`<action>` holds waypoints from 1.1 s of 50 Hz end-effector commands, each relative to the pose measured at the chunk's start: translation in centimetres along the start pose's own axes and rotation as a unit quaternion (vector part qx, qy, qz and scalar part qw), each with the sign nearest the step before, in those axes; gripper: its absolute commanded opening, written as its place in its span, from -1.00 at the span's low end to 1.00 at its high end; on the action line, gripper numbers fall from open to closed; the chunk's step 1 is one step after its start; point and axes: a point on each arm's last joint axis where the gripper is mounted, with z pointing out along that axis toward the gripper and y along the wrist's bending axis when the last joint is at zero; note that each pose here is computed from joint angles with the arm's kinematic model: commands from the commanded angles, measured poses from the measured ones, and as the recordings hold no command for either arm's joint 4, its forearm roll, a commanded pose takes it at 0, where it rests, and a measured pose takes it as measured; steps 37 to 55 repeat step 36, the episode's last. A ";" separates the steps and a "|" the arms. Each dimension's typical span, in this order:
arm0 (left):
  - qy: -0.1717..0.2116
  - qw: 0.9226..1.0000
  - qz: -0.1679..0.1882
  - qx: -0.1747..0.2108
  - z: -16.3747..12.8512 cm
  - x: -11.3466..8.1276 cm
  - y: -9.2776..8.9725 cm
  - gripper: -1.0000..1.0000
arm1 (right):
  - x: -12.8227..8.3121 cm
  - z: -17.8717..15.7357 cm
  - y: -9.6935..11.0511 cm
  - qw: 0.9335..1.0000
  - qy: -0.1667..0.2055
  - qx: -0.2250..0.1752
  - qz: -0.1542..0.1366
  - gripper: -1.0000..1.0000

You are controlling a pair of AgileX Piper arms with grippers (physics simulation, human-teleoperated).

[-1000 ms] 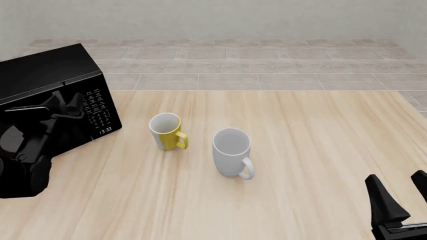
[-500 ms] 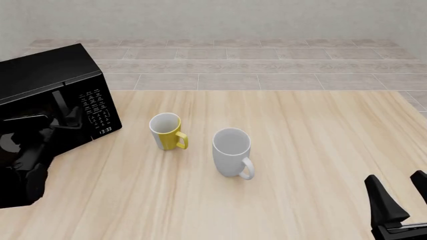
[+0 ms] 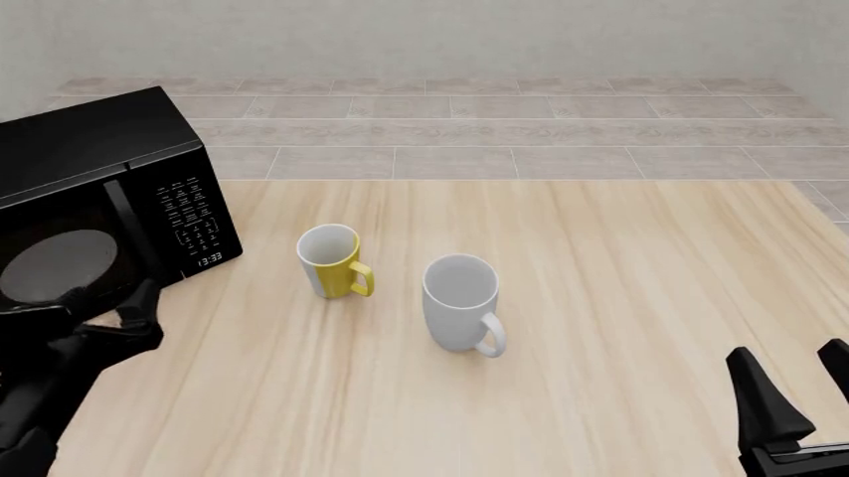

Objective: Close the microwave.

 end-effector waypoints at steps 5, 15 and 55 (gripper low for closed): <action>-0.029 0.999 0.011 0.040 -7.4 -1.1 -1.0 1.00 | 0.0 0.0 0.0 1.000 0.001 0.000 -0.001 1.00; -0.048 0.997 0.022 0.055 -11.2 -0.8 -0.9 1.00 | 0.0 0.0 0.0 1.000 0.003 0.002 -0.004 1.00; -0.100 0.991 0.024 0.089 -13.5 -2.8 -1.1 1.00 | 0.0 0.0 0.0 1.000 0.003 0.004 -0.004 1.00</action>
